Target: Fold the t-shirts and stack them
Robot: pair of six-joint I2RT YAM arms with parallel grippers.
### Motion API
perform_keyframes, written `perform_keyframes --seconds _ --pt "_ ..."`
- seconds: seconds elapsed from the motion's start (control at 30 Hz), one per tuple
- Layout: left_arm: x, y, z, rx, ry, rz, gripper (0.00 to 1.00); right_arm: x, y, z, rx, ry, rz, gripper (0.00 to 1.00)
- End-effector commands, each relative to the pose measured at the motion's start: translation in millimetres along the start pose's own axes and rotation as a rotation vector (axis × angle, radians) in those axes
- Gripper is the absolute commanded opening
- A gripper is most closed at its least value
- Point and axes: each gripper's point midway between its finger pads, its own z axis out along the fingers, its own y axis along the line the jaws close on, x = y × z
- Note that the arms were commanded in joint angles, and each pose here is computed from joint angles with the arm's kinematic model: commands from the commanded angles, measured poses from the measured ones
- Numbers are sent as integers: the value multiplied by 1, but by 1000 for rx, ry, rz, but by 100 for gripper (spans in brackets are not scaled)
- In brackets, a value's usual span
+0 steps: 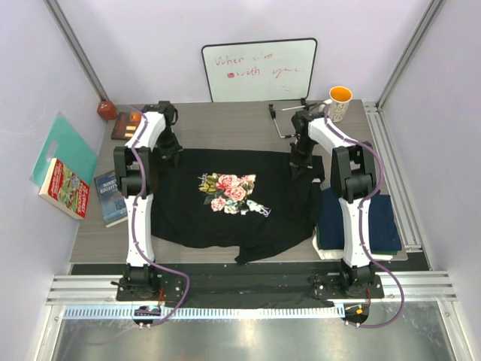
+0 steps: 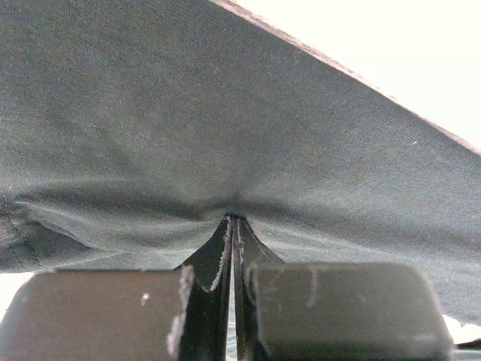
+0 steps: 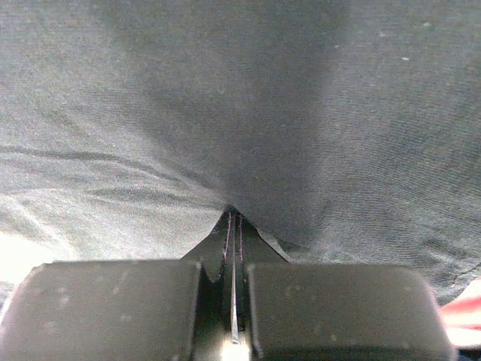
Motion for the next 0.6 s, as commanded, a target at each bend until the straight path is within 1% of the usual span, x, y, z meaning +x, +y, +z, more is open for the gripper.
perform_keyframes --seconds 0.0,0.07,0.1,0.2,0.37,0.57 --pt "-5 -8 14 18 4 -50 0 -37 -17 12 76 -87 9 1" --pt "-6 -12 15 28 2 -69 0 -42 -19 20 80 -78 14 1" --pt "-6 -13 20 27 7 -75 0 -53 -18 16 71 -103 23 1" --pt "-12 -17 25 32 3 -92 0 -68 -19 21 65 -112 47 1" --pt "-28 -22 28 36 -44 -120 0 -94 -10 22 39 -166 76 1" --pt "-51 -42 33 99 -98 -187 0 -114 -8 26 28 -206 98 1"
